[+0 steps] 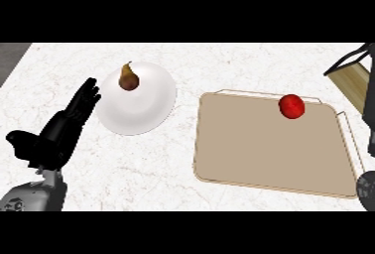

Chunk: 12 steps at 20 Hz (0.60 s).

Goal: Pick the squash from the tray and place it in the tiered shelf

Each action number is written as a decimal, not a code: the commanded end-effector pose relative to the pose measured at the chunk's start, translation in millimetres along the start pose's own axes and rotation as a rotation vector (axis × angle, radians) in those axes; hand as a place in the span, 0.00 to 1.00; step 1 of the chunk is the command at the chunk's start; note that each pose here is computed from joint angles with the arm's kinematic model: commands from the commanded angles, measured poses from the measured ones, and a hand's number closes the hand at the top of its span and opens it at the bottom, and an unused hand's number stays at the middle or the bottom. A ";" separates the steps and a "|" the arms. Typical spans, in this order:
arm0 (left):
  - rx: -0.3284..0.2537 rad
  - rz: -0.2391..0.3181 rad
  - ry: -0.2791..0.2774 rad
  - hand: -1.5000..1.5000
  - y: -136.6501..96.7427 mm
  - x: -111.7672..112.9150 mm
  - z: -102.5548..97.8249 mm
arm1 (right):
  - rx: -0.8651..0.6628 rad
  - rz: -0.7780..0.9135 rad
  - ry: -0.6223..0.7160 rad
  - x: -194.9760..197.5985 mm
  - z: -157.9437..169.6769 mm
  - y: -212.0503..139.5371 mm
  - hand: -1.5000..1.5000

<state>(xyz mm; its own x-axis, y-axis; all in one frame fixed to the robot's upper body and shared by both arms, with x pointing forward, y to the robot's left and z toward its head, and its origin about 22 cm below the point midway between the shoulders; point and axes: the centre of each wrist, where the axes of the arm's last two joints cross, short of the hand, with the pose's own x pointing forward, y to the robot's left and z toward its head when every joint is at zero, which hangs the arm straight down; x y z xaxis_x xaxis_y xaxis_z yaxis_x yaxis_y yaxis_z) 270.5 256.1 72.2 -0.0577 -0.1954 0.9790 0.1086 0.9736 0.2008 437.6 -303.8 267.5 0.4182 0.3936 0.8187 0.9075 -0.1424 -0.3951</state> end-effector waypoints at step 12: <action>0.013 0.008 0.017 0.50 -7.2 -3.9 -0.6 | -0.107 0.836 -0.227 22.0 -61.4 0.0 1.00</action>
<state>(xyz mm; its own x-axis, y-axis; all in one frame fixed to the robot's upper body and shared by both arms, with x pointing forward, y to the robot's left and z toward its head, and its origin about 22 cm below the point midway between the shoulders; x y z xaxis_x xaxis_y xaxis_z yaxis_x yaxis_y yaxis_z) 270.9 260.5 69.3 -0.0461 -0.1967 0.9794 0.0969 0.9749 0.2004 448.3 -346.1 294.8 0.9088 0.3182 0.2700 0.4017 -0.4915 -0.7727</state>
